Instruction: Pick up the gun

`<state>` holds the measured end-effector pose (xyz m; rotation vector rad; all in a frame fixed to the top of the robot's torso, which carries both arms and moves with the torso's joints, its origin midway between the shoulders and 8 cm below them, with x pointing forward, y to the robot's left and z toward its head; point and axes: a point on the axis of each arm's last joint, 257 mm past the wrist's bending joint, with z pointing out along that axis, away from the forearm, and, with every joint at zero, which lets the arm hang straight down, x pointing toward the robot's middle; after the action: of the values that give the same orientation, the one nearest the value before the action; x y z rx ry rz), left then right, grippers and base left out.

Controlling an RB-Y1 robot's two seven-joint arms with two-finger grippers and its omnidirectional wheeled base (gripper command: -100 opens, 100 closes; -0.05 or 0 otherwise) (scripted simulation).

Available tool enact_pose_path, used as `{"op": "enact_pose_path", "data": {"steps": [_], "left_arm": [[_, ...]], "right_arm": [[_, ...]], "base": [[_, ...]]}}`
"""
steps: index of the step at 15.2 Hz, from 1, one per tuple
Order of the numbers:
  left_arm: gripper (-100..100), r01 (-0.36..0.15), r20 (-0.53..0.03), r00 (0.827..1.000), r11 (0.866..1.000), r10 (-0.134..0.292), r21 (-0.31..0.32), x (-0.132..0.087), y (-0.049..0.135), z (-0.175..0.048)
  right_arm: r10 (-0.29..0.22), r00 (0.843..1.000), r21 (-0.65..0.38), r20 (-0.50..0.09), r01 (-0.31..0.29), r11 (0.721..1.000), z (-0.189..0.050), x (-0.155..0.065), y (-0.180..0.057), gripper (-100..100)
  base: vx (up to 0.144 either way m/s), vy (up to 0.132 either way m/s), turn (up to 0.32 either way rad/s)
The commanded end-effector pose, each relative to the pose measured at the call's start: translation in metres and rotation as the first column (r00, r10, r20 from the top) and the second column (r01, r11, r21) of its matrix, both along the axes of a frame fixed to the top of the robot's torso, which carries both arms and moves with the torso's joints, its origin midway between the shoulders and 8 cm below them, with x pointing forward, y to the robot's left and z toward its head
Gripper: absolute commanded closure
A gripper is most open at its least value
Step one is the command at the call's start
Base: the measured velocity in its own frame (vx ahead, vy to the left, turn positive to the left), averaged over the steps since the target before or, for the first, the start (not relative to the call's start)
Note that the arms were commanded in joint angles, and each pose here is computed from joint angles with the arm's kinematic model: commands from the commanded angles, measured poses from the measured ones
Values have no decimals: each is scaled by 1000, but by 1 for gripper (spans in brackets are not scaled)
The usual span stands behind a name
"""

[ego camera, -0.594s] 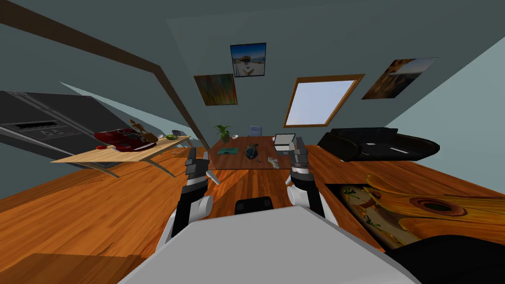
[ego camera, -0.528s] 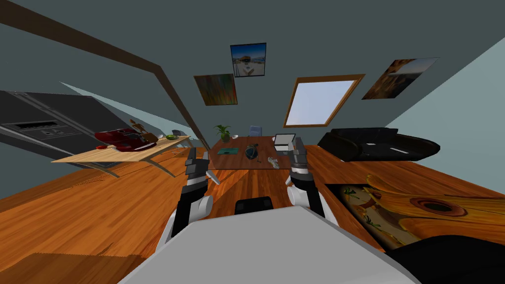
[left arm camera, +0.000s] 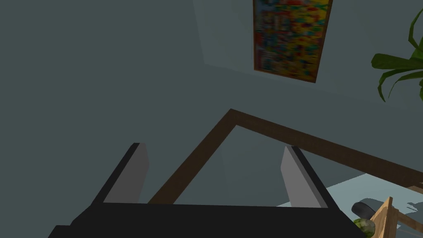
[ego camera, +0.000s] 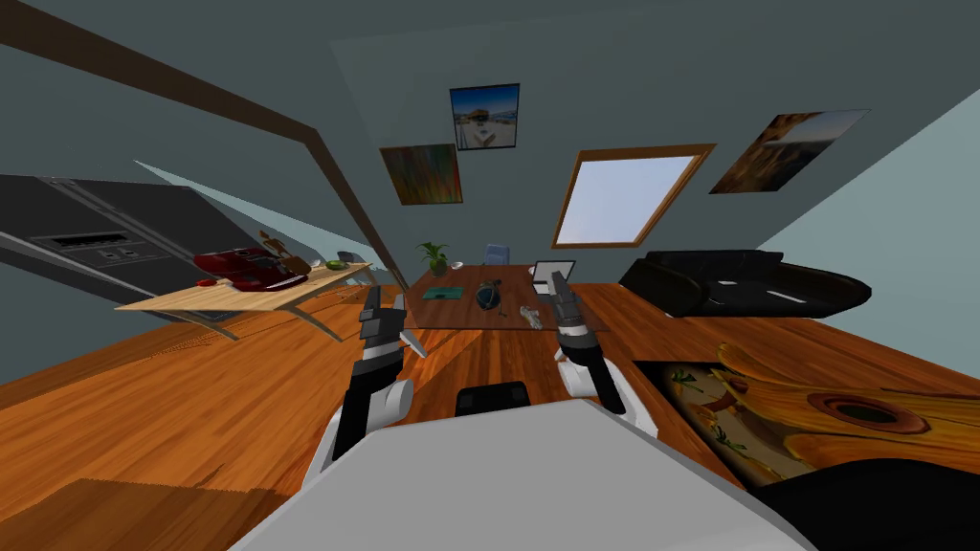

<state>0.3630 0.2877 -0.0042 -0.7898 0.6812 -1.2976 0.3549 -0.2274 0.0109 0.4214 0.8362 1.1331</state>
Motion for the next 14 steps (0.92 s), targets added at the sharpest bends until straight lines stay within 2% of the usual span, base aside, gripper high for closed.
{"op": "enact_pose_path", "data": {"steps": [1,4,5,6,7,8,9,10,11,12,14], "left_arm": [[0,0,0,1000,1000,0,0,0,0,0],[0,0,0,1000,1000,0,0,0,0,0],[0,0,0,1000,1000,0,0,0,0,0],[0,0,0,1000,1000,0,0,0,0,0],[0,0,0,1000,1000,0,0,0,0,0],[0,0,0,1000,1000,0,0,0,0,0],[0,0,0,1000,1000,0,0,0,0,0],[0,0,0,1000,1000,0,0,0,0,0],[0,0,0,1000,1000,0,0,0,0,0],[0,0,0,1000,1000,0,0,0,0,0],[0,0,0,1000,1000,0,0,0,0,0]], "right_arm": [[21,1000,-41,-9,-21,999,-7,3,9,-100],[70,997,-149,-38,-75,986,-28,14,31,-100],[70,997,-149,-38,-75,986,-28,14,31,-100],[94,994,-206,-54,-103,973,-40,19,42,-100],[94,994,-207,-55,-103,973,-40,20,42,-100],[118,991,-266,-67,-132,955,-52,24,54,-100],[117,990,-267,-73,-132,955,-55,25,53,-100],[142,987,-326,-81,-160,932,-64,28,66,-100],[139,986,-328,-93,-162,931,-70,30,64,-100],[166,981,-384,-98,-191,903,-79,33,76,-100],[159,981,-390,-115,-192,901,-87,35,74,-100]], "base": [[15,-35,41],[13,-44,51],[15,-55,60],[22,-50,62],[24,-45,53],[22,-52,77],[20,-49,66],[20,-50,67],[21,-55,58],[30,-62,71],[23,-48,54]]}}
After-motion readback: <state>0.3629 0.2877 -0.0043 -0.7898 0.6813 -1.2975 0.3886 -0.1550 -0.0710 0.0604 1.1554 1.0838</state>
